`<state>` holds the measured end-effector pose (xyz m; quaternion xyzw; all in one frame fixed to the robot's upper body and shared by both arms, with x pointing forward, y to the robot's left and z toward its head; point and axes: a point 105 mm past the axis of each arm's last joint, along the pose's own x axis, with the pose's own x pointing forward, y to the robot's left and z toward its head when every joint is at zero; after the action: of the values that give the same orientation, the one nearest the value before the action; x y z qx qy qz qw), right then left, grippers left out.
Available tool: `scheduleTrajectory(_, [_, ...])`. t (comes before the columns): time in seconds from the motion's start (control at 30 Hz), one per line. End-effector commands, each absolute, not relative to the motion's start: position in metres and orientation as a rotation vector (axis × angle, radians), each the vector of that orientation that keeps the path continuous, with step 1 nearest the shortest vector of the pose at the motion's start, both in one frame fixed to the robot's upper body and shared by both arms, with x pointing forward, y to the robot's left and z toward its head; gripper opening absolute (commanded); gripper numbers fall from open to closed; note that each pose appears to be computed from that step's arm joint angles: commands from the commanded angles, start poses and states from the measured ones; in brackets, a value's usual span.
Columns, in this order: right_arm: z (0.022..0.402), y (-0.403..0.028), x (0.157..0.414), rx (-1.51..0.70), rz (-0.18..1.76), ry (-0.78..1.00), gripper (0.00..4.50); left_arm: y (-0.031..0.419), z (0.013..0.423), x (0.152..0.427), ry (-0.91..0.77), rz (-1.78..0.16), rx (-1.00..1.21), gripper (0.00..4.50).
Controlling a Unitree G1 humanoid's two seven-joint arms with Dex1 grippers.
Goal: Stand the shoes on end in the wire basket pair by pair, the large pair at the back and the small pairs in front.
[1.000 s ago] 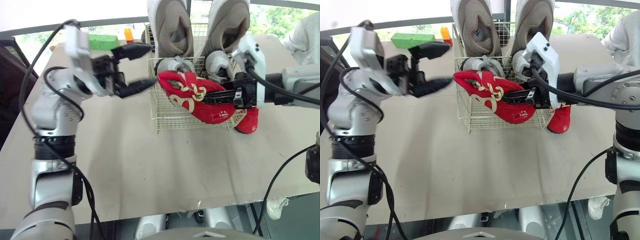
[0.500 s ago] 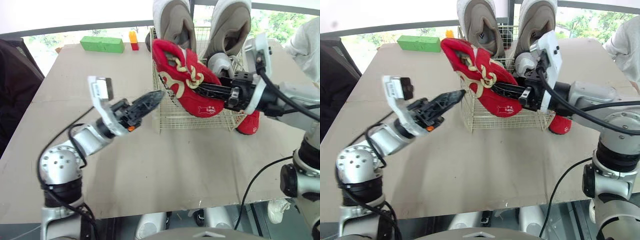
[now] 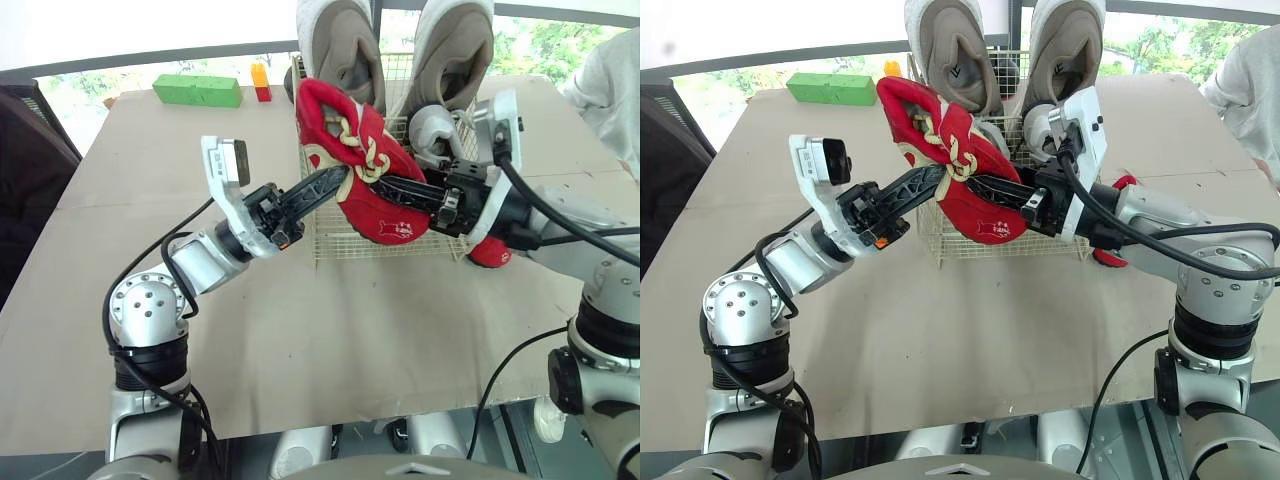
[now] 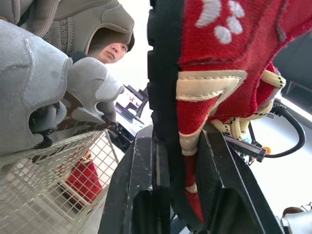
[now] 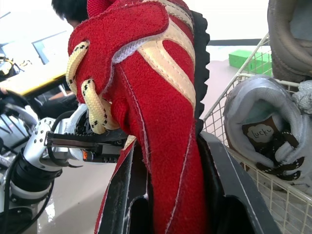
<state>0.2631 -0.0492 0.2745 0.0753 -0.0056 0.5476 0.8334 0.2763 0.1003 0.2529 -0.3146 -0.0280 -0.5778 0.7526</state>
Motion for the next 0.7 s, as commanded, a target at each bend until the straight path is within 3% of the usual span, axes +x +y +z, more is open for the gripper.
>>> scheduleTrajectory(0.03, [0.281, -0.044, 0.237, 0.065, 1.222, -0.127, 2.22, 0.114, 0.272, 0.277, -0.166, -1.265, -0.534, 0.42])
scheduleTrajectory(0.17, [0.271, -0.067, 0.231, -0.111, 1.088, -0.226, 4.23, 0.131, 0.295, 0.279, -0.257, -1.276, -0.288, 0.42])
scheduleTrajectory(0.2, [0.267, -0.075, 0.228, -0.141, 1.063, -0.231, 4.43, 0.134, 0.299, 0.280, -0.265, -1.271, -0.226, 0.42])
scheduleTrajectory(0.37, [0.248, -0.111, 0.222, -0.218, 0.974, -0.172, 4.43, 0.140, 0.284, 0.291, -0.247, -1.269, 0.149, 0.42])
scheduleTrajectory(0.7, [0.232, -0.132, 0.216, -0.293, 0.910, -0.101, 4.43, 0.115, 0.255, 0.316, -0.358, -1.264, 0.401, 0.42])
